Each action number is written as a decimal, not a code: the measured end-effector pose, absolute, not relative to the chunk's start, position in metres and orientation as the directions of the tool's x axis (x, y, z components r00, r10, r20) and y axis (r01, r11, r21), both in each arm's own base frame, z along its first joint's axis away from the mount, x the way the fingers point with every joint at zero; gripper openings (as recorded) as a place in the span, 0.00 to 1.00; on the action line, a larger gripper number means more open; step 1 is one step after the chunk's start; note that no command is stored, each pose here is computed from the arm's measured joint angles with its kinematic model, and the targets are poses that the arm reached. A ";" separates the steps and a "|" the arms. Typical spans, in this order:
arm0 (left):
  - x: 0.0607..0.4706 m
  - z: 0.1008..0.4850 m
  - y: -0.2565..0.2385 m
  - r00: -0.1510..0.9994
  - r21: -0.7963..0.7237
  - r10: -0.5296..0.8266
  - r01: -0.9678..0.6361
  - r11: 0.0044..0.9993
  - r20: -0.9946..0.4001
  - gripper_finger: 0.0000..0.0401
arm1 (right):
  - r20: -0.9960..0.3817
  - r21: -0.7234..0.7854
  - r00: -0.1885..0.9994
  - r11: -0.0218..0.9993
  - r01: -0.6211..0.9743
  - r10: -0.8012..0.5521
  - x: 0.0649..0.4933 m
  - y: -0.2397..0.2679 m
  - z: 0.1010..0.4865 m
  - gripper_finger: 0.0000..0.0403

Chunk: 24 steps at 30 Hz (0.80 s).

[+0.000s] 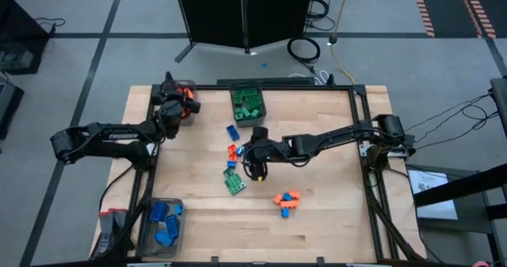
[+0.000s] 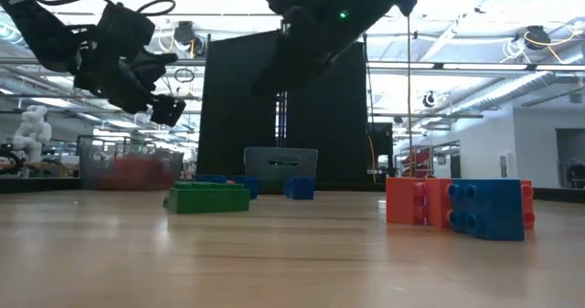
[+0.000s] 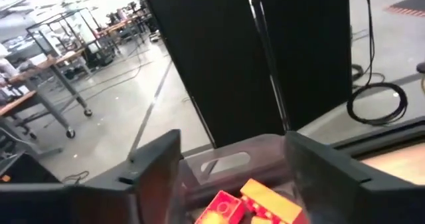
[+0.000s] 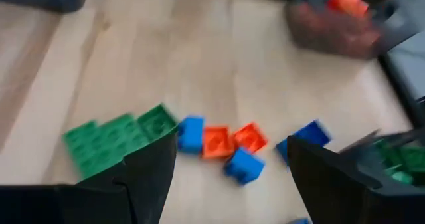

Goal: Sort blocks
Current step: Put the orange game piece into the top left black transparent bin

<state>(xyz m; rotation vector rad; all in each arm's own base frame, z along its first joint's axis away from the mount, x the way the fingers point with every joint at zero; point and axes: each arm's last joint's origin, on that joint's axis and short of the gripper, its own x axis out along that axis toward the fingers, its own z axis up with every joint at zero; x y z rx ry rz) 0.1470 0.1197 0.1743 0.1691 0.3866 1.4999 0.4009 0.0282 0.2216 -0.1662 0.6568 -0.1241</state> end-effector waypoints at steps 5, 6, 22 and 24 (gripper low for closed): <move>0.147 0.172 0.119 0.023 0.370 0.986 -0.925 0.083 -0.164 0.83 | -0.705 -0.019 0.709 1.000 -0.002 -0.012 0.393 0.037 0.212 0.69; 0.147 0.171 0.118 0.038 0.375 0.984 -0.921 0.102 -0.173 0.85 | -0.735 0.018 0.678 1.000 -0.013 0.022 0.389 0.042 0.209 0.69; 0.187 0.190 0.086 0.527 0.277 0.828 -0.780 0.561 -0.193 0.88 | -0.977 0.102 0.206 0.976 0.195 0.061 0.320 0.132 0.186 0.69; 0.192 0.195 0.081 0.552 0.268 0.814 -0.768 0.581 -0.182 0.88 | -0.984 0.076 0.173 0.974 0.211 0.039 0.314 0.139 0.185 0.69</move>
